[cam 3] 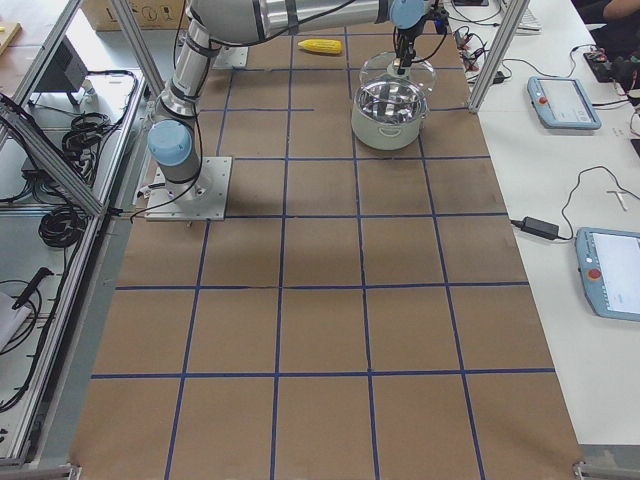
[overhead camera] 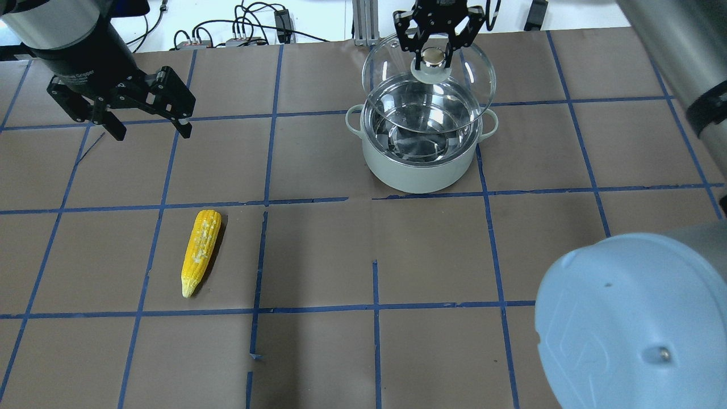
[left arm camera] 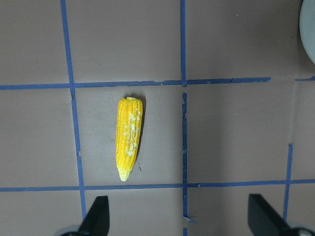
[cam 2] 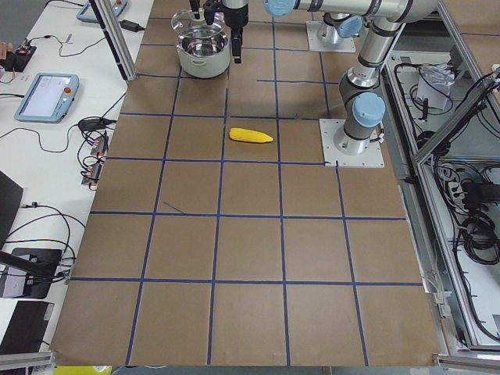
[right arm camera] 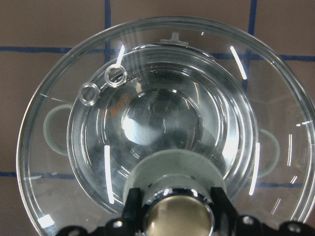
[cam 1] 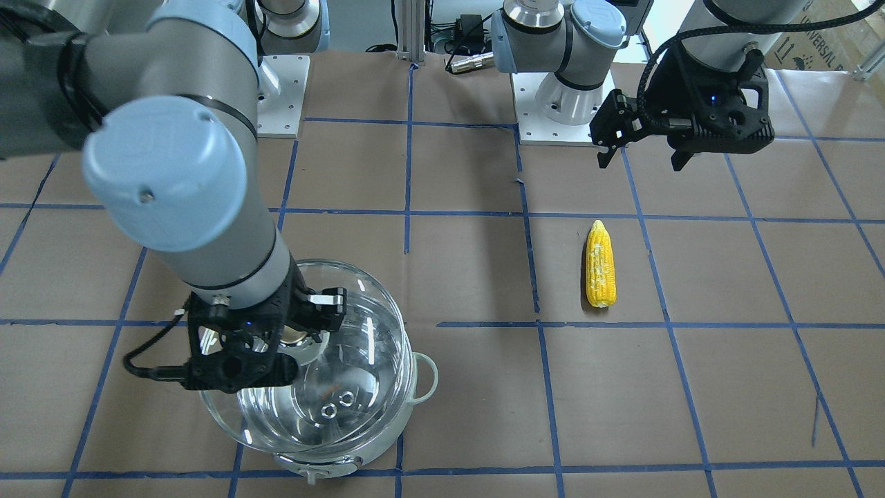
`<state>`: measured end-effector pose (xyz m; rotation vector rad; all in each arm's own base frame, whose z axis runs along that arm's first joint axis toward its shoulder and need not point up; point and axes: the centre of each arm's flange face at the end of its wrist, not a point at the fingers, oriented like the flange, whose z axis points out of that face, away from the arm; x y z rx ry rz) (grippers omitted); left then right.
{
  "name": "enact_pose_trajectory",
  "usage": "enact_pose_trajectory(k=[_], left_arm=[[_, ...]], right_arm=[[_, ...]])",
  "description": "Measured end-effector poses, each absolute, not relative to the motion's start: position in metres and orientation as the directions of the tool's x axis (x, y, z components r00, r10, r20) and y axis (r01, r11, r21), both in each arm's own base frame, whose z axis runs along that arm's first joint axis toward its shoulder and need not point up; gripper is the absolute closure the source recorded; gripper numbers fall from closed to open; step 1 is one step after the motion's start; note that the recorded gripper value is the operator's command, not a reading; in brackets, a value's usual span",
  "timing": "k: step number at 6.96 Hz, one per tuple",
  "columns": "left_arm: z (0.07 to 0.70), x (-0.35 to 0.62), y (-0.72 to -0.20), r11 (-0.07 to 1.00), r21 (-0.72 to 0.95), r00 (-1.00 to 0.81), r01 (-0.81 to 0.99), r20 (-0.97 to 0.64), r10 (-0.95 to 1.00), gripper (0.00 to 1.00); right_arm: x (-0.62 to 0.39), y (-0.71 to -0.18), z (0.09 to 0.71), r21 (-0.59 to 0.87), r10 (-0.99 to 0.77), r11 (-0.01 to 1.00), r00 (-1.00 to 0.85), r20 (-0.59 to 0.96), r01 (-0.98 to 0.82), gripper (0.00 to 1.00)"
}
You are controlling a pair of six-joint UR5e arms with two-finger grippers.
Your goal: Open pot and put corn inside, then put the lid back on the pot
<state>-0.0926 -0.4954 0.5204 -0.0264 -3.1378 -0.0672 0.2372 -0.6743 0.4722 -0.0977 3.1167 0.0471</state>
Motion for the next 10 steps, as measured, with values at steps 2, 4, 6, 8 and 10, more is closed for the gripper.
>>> enact_pose_trajectory(k=[2,4,6,8,10], left_arm=[[0.513,-0.090,-0.493,0.998,0.059,-1.000,0.031,0.004,0.031,0.00],[0.494,-0.074,-0.485,0.994,0.097,-0.999,0.054,0.014,0.052,0.00],[0.442,-0.029,-0.485,0.986,0.142,-0.995,0.086,0.052,0.080,0.00],[0.352,-0.005,-0.480,0.988,0.103,-0.993,0.112,0.051,0.107,0.00],[0.269,-0.009,-0.467,0.994,0.059,-0.995,0.096,0.032,0.094,0.00]], right_arm=[[0.178,-0.627,0.548,0.038,-0.060,0.997,-0.998,-0.032,-0.062,0.70],[0.145,-0.549,0.591,0.064,-0.053,0.996,-0.998,-0.038,-0.055,0.70],[0.124,-0.490,0.575,0.082,-0.049,0.995,-0.998,-0.043,-0.053,0.70],[0.118,-0.471,0.551,0.073,-0.044,0.996,-0.998,-0.036,-0.047,0.70],[0.116,-0.470,0.555,0.053,-0.044,0.998,-0.999,-0.021,-0.045,0.70]])
